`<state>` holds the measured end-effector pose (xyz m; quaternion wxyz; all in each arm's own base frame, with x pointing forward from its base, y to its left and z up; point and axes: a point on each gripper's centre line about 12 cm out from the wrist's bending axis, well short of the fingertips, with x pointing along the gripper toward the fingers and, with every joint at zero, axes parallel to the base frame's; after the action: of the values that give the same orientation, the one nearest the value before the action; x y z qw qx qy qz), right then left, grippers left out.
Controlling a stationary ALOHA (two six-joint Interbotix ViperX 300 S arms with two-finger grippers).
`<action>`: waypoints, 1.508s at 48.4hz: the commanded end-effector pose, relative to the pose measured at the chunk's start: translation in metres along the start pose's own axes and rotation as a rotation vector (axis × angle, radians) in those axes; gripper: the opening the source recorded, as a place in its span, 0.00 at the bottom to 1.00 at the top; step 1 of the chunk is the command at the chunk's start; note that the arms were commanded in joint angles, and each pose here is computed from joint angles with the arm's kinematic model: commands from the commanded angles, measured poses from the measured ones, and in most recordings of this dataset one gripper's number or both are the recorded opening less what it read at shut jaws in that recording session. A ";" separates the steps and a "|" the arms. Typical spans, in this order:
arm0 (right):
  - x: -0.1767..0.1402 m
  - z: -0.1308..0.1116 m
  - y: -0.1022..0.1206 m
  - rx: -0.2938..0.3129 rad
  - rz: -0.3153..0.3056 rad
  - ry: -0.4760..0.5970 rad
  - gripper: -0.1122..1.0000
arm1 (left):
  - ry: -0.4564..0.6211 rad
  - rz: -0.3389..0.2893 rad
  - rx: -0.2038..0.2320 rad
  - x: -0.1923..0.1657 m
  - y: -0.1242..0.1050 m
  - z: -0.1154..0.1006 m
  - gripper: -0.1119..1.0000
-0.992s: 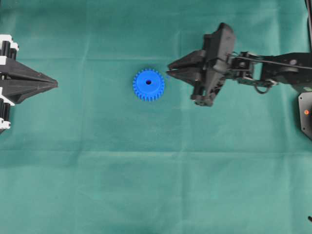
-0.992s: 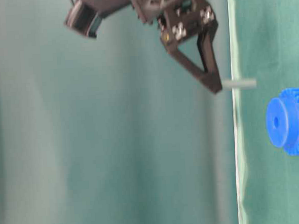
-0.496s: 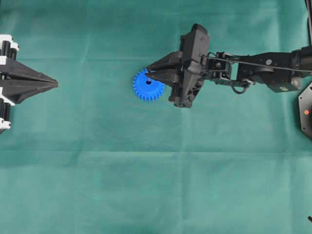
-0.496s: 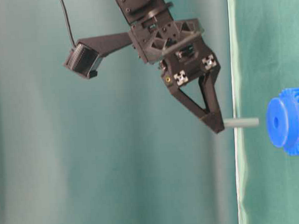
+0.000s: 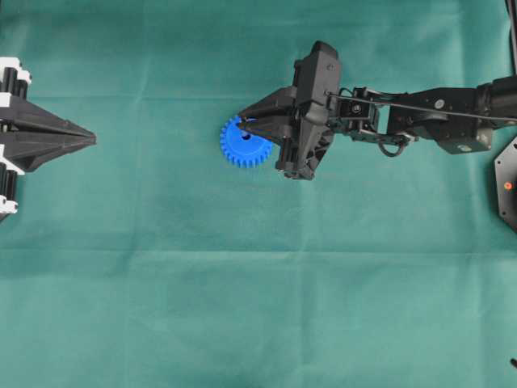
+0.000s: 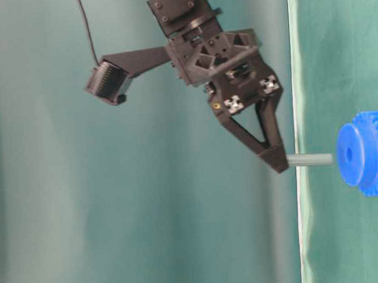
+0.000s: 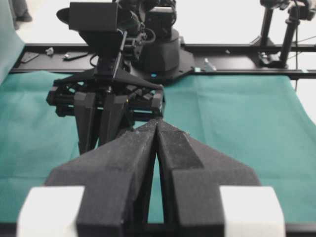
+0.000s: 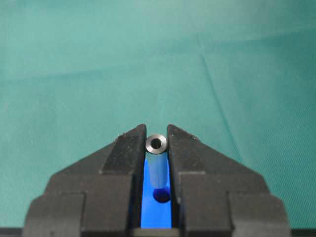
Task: Insert the shaft placed at a random location into the center hole of the medium gear at another random location.
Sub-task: 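Carry the shaft left and position it above the blue gear's center hole, then lower the shaft into the gear's center hole with the right gripper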
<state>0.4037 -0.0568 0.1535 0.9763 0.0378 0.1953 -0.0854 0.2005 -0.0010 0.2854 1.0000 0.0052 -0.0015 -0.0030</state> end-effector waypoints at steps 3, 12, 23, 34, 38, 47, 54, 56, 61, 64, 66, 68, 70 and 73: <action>0.004 0.005 0.001 -0.006 0.003 -0.012 0.22 | -0.020 0.001 0.000 0.003 0.000 0.008 0.10; 0.008 -0.002 0.001 -0.006 0.000 -0.005 0.22 | -0.020 0.001 -0.002 0.003 0.000 0.008 0.10; 0.015 -0.015 0.000 -0.003 -0.003 0.020 0.22 | -0.018 0.001 0.000 0.002 0.000 0.007 0.10; 0.015 -0.014 0.000 -0.003 -0.003 0.015 0.22 | -0.018 0.001 0.000 0.002 0.000 0.007 0.10; 0.015 -0.014 -0.001 -0.002 -0.005 0.015 0.22 | -0.020 0.001 0.000 0.003 0.000 0.008 0.10; 0.017 -0.018 -0.001 -0.002 -0.005 0.024 0.22 | -0.020 0.001 0.002 0.003 0.000 0.008 0.10; 0.022 -0.024 -0.002 -0.001 -0.008 0.041 0.22 | -0.020 0.001 0.000 0.003 0.000 0.008 0.10; 0.024 -0.026 -0.002 -0.001 -0.009 0.046 0.22 | -0.020 0.001 0.000 0.003 0.000 0.008 0.10; 0.027 -0.029 -0.001 -0.002 -0.008 0.054 0.22 | -0.018 0.001 0.000 0.002 0.000 0.007 0.10; 0.028 -0.031 -0.001 -0.002 -0.008 0.058 0.22 | -0.020 0.001 0.000 0.003 0.000 0.008 0.10; 0.028 -0.031 -0.001 -0.002 -0.008 0.058 0.22 | -0.018 0.001 0.000 0.002 0.000 0.007 0.10; 0.028 -0.031 -0.001 -0.001 -0.008 0.058 0.22 | -0.018 0.001 0.000 0.002 0.000 0.007 0.10; 0.028 -0.031 -0.002 0.000 -0.009 0.058 0.22 | -0.018 0.001 0.000 0.002 0.000 0.007 0.10; 0.028 -0.032 -0.001 -0.001 -0.008 0.061 0.22 | -0.018 0.001 0.000 0.002 0.000 0.007 0.10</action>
<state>0.4120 -0.0589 0.1035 0.9656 0.0399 0.2416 -0.0879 0.2005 -0.0010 0.2854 1.0000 0.0044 -0.0015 -0.0030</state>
